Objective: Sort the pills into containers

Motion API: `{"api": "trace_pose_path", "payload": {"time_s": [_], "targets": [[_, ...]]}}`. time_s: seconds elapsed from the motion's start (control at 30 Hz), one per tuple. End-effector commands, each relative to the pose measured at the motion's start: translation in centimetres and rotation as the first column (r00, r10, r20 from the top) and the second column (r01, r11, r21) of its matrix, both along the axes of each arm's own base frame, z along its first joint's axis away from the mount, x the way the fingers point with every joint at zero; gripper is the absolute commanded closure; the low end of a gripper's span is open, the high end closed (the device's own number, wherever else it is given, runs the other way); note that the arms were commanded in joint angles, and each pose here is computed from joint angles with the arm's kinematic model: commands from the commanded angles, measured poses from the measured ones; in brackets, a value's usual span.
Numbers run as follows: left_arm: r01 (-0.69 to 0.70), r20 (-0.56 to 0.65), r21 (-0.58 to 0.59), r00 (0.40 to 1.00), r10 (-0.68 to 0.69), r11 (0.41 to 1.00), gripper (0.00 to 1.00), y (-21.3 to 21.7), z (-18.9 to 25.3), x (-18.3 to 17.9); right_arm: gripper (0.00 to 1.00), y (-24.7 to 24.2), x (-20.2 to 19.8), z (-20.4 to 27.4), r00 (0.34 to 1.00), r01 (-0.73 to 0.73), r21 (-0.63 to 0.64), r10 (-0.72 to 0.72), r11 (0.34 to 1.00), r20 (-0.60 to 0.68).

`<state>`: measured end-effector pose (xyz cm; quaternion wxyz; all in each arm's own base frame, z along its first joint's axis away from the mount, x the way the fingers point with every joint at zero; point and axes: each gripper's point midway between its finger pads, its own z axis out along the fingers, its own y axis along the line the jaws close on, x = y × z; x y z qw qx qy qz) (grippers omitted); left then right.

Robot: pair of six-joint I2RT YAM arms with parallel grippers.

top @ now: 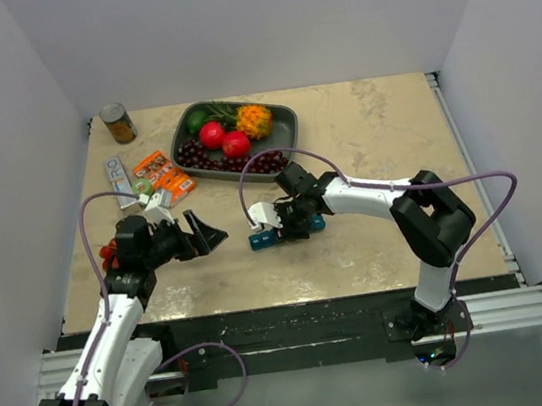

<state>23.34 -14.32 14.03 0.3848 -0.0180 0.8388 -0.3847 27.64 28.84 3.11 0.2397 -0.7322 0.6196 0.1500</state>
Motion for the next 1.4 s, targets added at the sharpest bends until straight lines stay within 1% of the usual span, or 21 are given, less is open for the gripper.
{"api": "trace_pose_path", "payload": {"time_s": [0.0, 0.1, 0.17, 0.23, 0.3, 0.33, 0.37, 0.43, 0.47, 0.53, 0.57, 0.63, 0.7, 0.73, 0.93, 0.97, 1.17, 1.3, 1.37], "targets": [[0.017, 0.014, -0.056, 1.0, -0.016, 0.998, 0.03, -0.7, 0.8, -0.2, 0.49, 1.4, 0.9, 0.9, 0.999, -0.024, 0.026, 0.023, 0.999, 0.042], [0.02, -0.003, -0.072, 1.0, -0.02, 0.997, 0.04, -0.9, 0.3, -0.5, 0.52, 1.5, 0.9, 0.3, 0.999, -0.023, 0.016, 0.022, 1.0, 0.032], [0.015, -0.014, -0.083, 1.0, -0.016, 0.996, 0.04, -1.0, 0.0, -0.6, 0.58, 1.4, 0.8, 0.3, 0.999, -0.021, 0.013, 0.021, 1.0, 0.032], [0.011, -0.037, -0.098, 0.999, -0.014, 0.995, 0.05, -1.1, -0.6, -0.9, 0.59, 1.5, 0.8, 0.4, 0.999, -0.02, 0.017, 0.02, 1.0, 0.036], [0.017, -0.032, -0.121, 0.999, -0.021, 0.993, 0.06, -1.4, -0.5, -0.9, 0.65, 1.4, 0.6, 0.4, 0.999, -0.019, 0.016, 0.019, 1.0, 0.033], [0.014, -0.056, -0.136, 0.998, -0.021, 0.991, 0.06, -1.5, -1.0, -1.1, 0.67, 1.4, 0.6, 0.4, 0.999, -0.015, 0.019, 0.015, 1.0, 0.033], [0.018, -0.031, -0.149, 0.999, -0.023, 0.989, 0.07, -1.7, -0.6, -0.8, 0.71, 1.4, 0.6, 0.8, 0.999, -0.012, 0.028, 0.011, 1.0, 0.033], [0.023, -0.055, -0.17, 0.998, -0.033, 0.985, 0.07, -2.1, -1.1, -1.0, 0.74, 1.6, 0.1, 1.3, 1.0, -0.009, 0.049, 0.008, 0.999, 0.016], [0.027, -0.044, -0.177, 0.998, -0.035, 0.984, 0.07, -2.2, -0.9, -0.9, 0.76, 1.7, -0.1, 2.1, 1.0, -0.011, 0.068, 0.01, 0.998, 0.018], [0.034, -0.061, -0.191, 0.997, -0.047, 0.981, 0.07, -2.7, -1.2, -1.1, 0.78, 2.0, -0.7, 2.9, 1.0, -0.015, 0.101, 0.015, 0.995, 0.001], [0.034, -0.05, -0.196, 0.998, -0.045, 0.98, 0.07, -2.9, -1.1, -0.9, 0.79, 2.0, -0.8, 3.4, 1.0, -0.014, 0.114, 0.014, 0.993, 0.001], [0.044, -0.072, -0.207, 0.996, -0.06, 0.977, 0.07, -3.6, -1.5, -1.2, 0.8, 2.3, -1.4, 4.8, 1.0, -0.016, 0.156, 0.017, 0.988, -0.009], [0.056, -0.069, -0.21, 0.995, -0.072, 0.976, 0.07, -4.2, -1.7, -1.2, 0.81, 2.4, -2.0, 5.6, 1.0, -0.017, 0.182, 0.021, 0.983, -0.019], [0.052, -0.091, -0.214, 0.993, -0.073, 0.975, 0.08, -4.4, -2.2, -1.3, 0.82, 2.6, -2.2, 6.0, 0.999, -0.019, 0.198, 0.025, 0.98, -0.027], [0.053, -0.114, -0.245, 0.99, -0.083, 0.968, 0.09, -5.3, -2.9, -1.3, 0.82, 2.7, -3.2, 6.4, 0.997, -0.031, 0.229, 0.045, 0.973, -0.057], [0.056, -0.099, -0.253, 0.992, -0.083, 0.966, 0.1, -5.4, -2.6, -1.1, 0.82, 2.8, -3.4, 6.4, 0.997, -0.034, 0.234, 0.051, 0.972, -0.065], [0.066, -0.095, -0.283, 0.991, -0.097, 0.957, 0.11, -6.1, -2.1, -1.0, 0.83, 3.0, -3.7, 6.6, 0.995, -0.036, 0.248, 0.058, 0.968, -0.082], [0.077, -0.106, -0.289, 0.988, -0.112, 0.954, 0.14, -6.7, -2.4, -1.2, 0.83, 3.3, -3.8, 6.8, 0.994, -0.039, 0.257, 0.063, 0.966, -0.087], [0.082, -0.115, -0.293, 0.986, -0.12, 0.952, 0.19, -7.1, -2.6, -1.3, 0.83, 3.2, -3.8, 6.8, 0.994, -0.036, 0.259, 0.062, 0.965, -0.091]]}}
